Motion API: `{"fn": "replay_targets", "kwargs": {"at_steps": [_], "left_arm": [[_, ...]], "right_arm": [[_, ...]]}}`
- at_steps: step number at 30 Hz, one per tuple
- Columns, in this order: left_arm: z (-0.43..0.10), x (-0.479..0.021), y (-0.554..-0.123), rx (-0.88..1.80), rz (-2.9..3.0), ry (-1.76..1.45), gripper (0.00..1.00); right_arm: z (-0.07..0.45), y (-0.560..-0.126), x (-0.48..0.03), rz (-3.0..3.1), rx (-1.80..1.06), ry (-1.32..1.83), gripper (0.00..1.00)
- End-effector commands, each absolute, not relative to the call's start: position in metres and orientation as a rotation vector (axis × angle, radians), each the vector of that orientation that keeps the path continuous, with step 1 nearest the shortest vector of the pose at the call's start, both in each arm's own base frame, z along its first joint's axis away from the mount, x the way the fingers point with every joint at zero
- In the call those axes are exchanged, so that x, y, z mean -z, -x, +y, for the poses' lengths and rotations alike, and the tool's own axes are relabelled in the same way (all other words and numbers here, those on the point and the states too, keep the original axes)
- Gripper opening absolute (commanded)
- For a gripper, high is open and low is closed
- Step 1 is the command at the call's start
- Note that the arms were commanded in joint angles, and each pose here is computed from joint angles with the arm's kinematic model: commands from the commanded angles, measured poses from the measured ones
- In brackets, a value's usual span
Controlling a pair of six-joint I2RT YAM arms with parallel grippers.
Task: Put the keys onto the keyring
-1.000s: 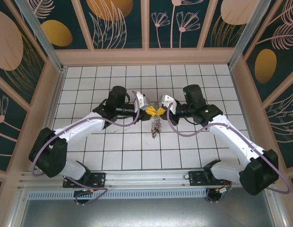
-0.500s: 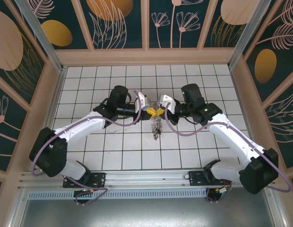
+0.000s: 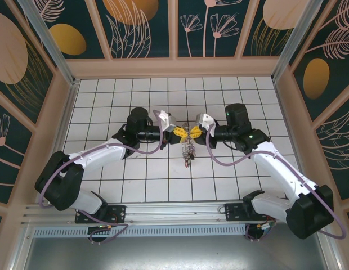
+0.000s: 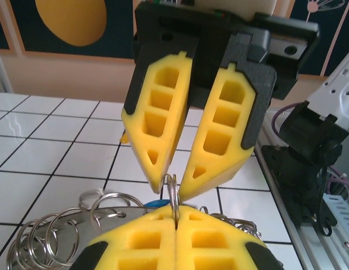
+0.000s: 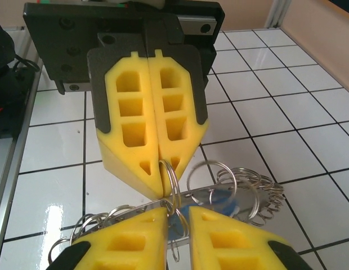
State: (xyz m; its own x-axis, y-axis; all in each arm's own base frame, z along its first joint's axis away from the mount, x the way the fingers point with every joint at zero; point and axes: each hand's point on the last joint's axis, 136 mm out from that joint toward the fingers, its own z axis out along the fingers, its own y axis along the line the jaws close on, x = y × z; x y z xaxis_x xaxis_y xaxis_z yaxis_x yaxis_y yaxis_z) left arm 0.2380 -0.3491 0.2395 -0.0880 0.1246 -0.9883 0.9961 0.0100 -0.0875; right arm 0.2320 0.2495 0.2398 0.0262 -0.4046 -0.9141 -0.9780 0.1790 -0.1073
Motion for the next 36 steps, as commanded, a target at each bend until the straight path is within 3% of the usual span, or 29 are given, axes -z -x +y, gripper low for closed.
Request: {"fn": "replay_targets", "kwargs": {"at_steps": [1,6,11,14,22,30,36], "left_arm": [[-0.350,-0.279,-0.223,1.252,1.179,-1.272,0.00],[-0.350,-0.276,-0.223,1.260,1.191,-1.272,0.00],[-0.349,-0.275,-0.225,1.252,1.197,-1.253,0.00],[-0.348,-0.281,-0.223,1.256,1.171,-1.232,0.00],[-0.349,-0.281,-0.228,1.271,1.178,-1.204,0.00],[-0.351,-0.266,-0.237,1.207,1.255,-1.226,0.00],[-0.352,-0.264,-0.238,1.205,1.260,-1.236,0.00]], "right_arm": [[0.250,-0.228,-0.243,1.495,-0.834,1.367,0.17],[0.251,-0.225,-0.250,1.456,-0.861,1.356,0.17],[0.251,-0.224,-0.251,1.461,-0.869,1.351,0.03],[0.248,-0.229,-0.238,1.522,-0.838,1.339,0.02],[0.245,-0.227,-0.240,1.527,-0.836,1.285,0.18],[0.233,-0.230,-0.271,1.452,-0.670,1.253,0.21],[0.242,-0.223,-0.283,1.399,-0.735,1.283,0.23]]}}
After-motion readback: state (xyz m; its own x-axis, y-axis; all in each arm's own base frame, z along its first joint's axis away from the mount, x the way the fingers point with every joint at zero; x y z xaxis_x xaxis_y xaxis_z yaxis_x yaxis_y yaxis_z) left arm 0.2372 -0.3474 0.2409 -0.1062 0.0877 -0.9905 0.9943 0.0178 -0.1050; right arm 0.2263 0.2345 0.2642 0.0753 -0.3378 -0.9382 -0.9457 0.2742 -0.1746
